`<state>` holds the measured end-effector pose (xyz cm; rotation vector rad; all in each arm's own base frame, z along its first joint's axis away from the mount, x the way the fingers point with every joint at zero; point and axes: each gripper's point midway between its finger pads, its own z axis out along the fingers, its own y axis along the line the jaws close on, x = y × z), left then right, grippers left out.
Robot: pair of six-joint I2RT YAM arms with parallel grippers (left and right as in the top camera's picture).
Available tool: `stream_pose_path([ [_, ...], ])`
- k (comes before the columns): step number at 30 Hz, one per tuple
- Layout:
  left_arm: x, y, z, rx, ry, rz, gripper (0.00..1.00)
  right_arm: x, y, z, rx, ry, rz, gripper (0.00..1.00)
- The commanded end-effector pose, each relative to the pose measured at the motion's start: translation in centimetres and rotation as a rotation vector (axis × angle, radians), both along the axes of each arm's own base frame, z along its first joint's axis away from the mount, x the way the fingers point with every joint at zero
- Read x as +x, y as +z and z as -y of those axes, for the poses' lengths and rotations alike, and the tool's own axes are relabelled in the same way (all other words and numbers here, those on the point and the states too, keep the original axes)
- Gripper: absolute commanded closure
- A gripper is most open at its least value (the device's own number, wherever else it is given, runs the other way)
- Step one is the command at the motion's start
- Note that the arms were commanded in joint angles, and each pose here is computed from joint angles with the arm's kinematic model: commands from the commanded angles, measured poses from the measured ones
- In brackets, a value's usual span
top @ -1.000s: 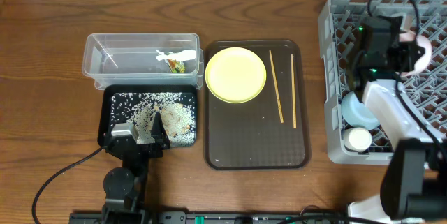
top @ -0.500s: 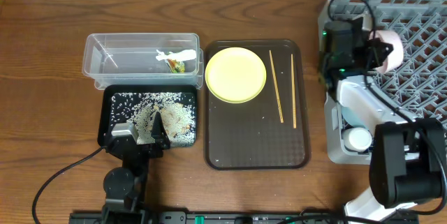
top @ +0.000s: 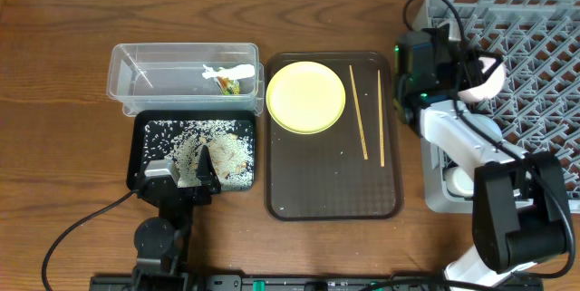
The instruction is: Sort waste into correct bins and load items into the dishwasher rack
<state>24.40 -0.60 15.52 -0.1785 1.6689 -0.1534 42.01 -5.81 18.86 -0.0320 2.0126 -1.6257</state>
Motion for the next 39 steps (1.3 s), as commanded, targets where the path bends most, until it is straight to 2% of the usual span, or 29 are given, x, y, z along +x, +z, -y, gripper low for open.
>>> stream_pose_path([
  [1, 0.0, -1.8, -0.1, 0.021, 0.004, -0.045, 0.10, 0.0, 1.0, -2.4, -0.003, 0.039, 0.036, 0.39],
  [6, 0.0, -1.8, -0.1, 0.021, 0.004, -0.046, 0.10, 0.2, 1.0, -5.2, 0.003, 0.110, 0.038, 0.29],
  [9, 0.0, -1.8, -0.1, 0.021, 0.004, -0.046, 0.10, 0.3, 1.0, -7.4, 0.027, 0.165, 0.067, 0.18],
  [13, 0.0, -1.8, -0.1, 0.021, 0.004, -0.045, 0.10, 0.4, 0.1, -10.7, 0.083, 0.274, 0.063, 0.09],
  [17, 0.0, -1.8, -0.1, 0.021, 0.004, -0.045, 0.10, 0.2, -3.1, -14.1, 0.242, 0.420, -0.011, 0.08],
  [20, 0.0, -1.8, -0.1, 0.021, 0.004, -0.046, 0.10, -1.0, -6.5, -16.9, 0.532, 0.526, -0.110, 0.10],
  [23, 0.0, -1.8, -0.1, 0.021, 0.004, -0.045, 0.10, -4.0, -8.4, -19.2, 0.954, 0.513, -0.183, 0.21],
  [25, 0.0, -1.8, -0.1, 0.021, 0.004, -0.045, 0.10, -5.5, -7.9, -19.3, 1.155, 0.457, -0.186, 0.42],
  [26, 0.0, -1.8, -0.1, 0.021, 0.004, -0.046, 0.10, -6.1, -7.1, -18.7, 1.242, 0.425, -0.177, 0.58],
  [29, 0.0, -1.8, -0.1, 0.021, 0.004, -0.045, 0.10, -6.2, -4.6, -15.7, 1.345, 0.377, -0.094, 0.81],
  [31, 0.0, -1.8, -0.1, 0.021, 0.004, -0.046, 0.10, -5.8, -2.8, -13.5, 1.412, 0.367, -0.011, 0.92],
  [34, 0.0, -1.8, -0.1, 0.021, 0.004, -0.045, 0.10, -4.9, -1.2, -9.7, 1.449, 0.326, 0.107, 0.99],
  [39, 0.0, -1.8, -0.1, 0.021, 0.004, -0.045, 0.10, -3.0, -1.7, -4.2, 1.447, 0.214, 0.245, 0.99],
])
